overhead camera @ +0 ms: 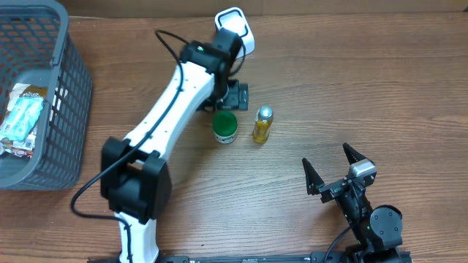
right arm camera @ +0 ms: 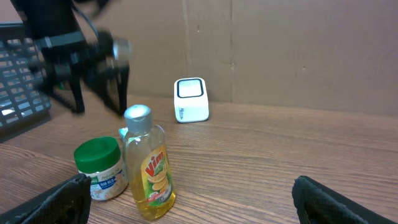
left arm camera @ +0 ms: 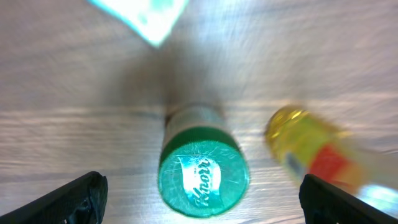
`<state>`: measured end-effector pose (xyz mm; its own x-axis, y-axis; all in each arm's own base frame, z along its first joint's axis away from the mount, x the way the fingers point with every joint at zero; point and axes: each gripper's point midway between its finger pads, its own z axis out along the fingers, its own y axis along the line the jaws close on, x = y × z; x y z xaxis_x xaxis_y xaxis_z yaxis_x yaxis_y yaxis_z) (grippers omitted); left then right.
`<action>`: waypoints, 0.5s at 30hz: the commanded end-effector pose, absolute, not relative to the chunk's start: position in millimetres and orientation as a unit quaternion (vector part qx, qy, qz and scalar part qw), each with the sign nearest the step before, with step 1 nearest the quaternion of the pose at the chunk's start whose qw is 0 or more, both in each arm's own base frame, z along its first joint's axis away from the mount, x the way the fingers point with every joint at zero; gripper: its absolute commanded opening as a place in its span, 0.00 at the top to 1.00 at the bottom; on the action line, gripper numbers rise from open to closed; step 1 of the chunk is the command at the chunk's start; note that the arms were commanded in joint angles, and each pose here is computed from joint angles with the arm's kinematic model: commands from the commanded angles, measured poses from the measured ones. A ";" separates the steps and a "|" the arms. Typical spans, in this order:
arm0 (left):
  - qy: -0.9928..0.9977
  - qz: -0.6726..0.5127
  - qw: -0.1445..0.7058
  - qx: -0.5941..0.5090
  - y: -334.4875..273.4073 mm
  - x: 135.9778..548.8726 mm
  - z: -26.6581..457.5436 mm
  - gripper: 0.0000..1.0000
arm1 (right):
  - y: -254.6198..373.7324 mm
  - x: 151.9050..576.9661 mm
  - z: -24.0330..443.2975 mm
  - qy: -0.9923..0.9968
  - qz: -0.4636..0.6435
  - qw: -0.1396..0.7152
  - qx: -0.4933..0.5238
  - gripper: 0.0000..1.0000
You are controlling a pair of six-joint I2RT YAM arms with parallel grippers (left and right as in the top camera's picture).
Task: Scan the item barcode
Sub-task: 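Hold the Kleenex tissue pack under the scanner with the left gripper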
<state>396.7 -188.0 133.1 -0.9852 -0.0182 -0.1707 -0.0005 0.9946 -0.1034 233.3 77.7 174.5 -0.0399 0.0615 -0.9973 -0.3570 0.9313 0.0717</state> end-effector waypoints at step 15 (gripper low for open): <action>0.963 -0.059 0.242 -0.108 -136.0 481.9 192.1 0.51 | 76.9 233.9 171.6 0.706 0.152 0.685 -0.102 0.00</action>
<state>471.1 -134.0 212.1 -0.8566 -0.2175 -0.4680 -0.1497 0.9726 -0.1779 233.3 77.7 174.5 -0.0402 0.0622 -0.9973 -0.3570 0.9313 0.0724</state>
